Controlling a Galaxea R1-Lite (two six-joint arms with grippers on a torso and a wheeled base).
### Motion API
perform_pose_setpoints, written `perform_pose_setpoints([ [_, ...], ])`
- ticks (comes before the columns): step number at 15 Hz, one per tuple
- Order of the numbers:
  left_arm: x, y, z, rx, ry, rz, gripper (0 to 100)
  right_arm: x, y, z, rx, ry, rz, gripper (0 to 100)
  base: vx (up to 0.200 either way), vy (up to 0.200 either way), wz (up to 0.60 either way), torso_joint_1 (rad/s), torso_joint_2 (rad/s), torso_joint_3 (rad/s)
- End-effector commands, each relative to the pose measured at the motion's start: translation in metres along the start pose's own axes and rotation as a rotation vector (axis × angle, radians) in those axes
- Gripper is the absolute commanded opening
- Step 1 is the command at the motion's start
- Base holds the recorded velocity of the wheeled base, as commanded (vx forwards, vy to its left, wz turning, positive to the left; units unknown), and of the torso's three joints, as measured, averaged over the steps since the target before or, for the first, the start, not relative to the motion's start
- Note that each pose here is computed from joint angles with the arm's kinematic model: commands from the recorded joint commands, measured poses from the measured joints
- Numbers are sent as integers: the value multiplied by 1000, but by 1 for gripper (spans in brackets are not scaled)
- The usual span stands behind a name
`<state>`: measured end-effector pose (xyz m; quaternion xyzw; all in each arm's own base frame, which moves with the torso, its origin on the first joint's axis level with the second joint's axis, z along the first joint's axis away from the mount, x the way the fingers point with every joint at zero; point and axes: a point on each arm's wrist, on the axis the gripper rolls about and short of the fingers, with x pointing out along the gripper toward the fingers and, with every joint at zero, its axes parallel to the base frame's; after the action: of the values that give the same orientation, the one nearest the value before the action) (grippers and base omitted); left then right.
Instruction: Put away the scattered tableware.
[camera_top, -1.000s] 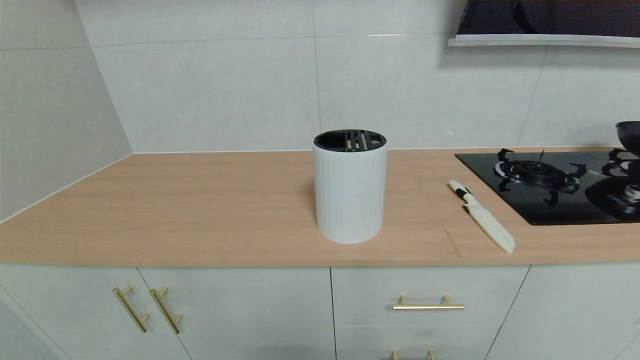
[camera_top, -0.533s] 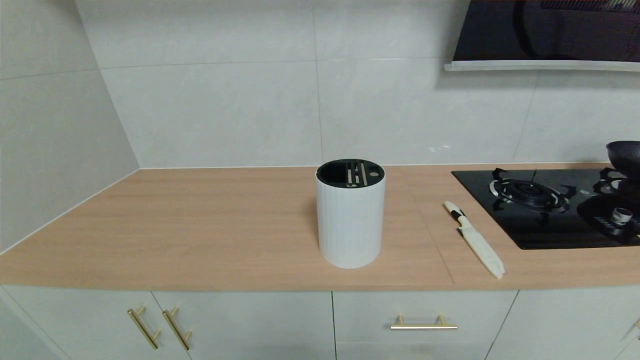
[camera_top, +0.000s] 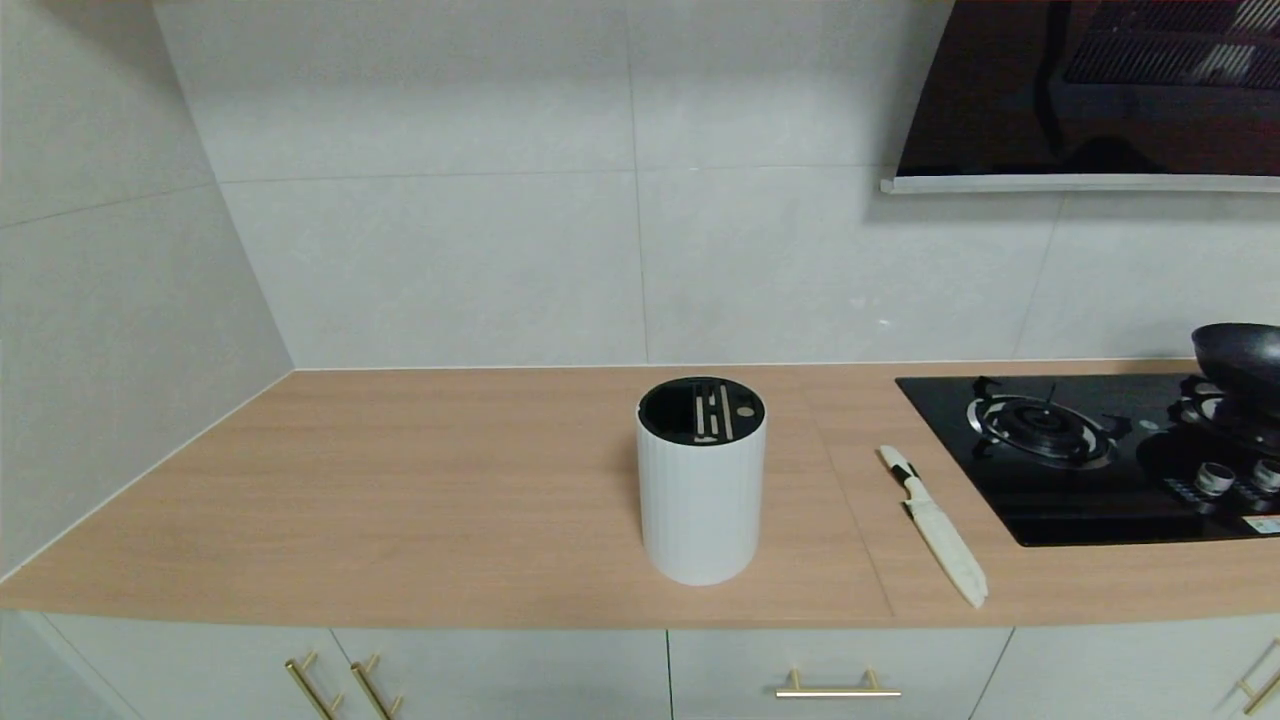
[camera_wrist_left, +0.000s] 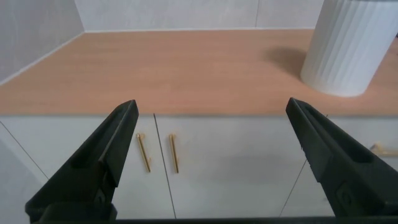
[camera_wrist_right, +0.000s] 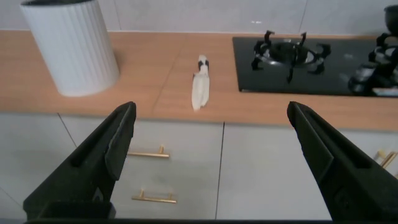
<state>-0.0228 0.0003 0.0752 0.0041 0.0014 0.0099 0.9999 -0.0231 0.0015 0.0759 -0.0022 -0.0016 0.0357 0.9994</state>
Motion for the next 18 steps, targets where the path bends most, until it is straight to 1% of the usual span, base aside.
perform_pose_setpoints([
  [1,0,0,0,0,0,0,100,0,0,0,0,1,1,100,0,0,0,266,-530,-276],
  [7,0,0,0,0,0,0,100,0,0,0,1,1,1,100,0,0,0,187,-384,-205],
  [11,0,0,0,0,0,0,100,0,0,0,3,1,1,100,0,0,0,14,-21,-12],
  [12,0,0,0,-7,2,2,100,0,0,0,3,1,1,100,0,0,0,0,0,0],
  [15,0,0,0,-10,0,0,100,0,0,0,3,1,-1,100,0,0,0,0,0,0],
  [17,0,0,0,-10,0,0,100,0,0,-1,-8,5,-1,100,0,0,0,0,0,0],
  [18,0,0,0,-10,0,0,100,0,0,0,-42,1,-1,100,0,0,0,0,0,0],
])
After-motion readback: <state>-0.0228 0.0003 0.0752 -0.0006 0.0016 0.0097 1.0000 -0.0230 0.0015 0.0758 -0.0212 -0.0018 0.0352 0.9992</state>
